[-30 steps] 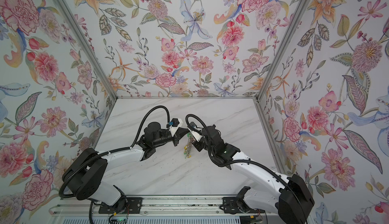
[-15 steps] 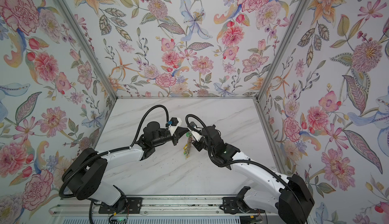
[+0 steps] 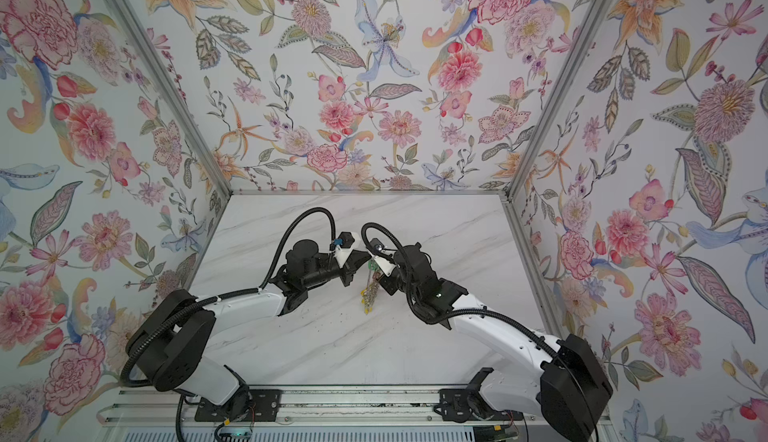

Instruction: Remove the keys from the keyring

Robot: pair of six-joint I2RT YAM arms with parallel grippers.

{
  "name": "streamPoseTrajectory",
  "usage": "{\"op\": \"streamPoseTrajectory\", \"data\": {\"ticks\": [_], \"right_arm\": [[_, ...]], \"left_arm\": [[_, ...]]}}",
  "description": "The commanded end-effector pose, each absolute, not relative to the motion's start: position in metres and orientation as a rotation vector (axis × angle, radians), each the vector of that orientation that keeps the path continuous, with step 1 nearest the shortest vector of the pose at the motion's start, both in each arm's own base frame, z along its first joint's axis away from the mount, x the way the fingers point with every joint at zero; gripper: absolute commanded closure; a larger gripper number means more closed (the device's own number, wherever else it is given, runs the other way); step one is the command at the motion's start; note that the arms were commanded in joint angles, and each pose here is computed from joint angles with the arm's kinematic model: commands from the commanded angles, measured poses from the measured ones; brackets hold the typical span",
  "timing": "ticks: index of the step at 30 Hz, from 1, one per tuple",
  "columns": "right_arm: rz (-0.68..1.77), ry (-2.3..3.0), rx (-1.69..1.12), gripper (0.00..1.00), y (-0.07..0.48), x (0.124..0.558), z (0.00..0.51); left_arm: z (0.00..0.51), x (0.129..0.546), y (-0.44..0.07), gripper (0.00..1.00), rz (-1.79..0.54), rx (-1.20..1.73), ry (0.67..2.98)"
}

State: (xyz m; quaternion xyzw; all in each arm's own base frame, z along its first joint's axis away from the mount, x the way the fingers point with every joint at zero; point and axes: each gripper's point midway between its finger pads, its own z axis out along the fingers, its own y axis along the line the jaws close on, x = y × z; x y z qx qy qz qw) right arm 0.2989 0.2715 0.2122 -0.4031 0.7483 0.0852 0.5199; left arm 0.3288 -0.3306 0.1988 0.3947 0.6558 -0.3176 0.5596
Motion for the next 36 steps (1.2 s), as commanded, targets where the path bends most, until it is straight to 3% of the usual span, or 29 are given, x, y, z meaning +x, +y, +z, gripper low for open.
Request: {"op": "streamPoseTrajectory", "data": {"ticks": [1,14,36], "right_arm": [[0.301,1.580,-0.988,1.00,0.299,0.296,0.278],[0.409,1.520,-1.124,1.00,0.334,0.278,0.292],[0.378,1.617,-1.073,1.00,0.306,0.249,0.273]], "left_arm": [[0.156,0.377,-0.283,1.00,-0.431,0.761,1.766],[0.155,0.375,-0.282,1.00,-0.417,0.765,1.772],[0.162,0.414,-0.231,1.00,-0.354,0.498,1.843]]}}
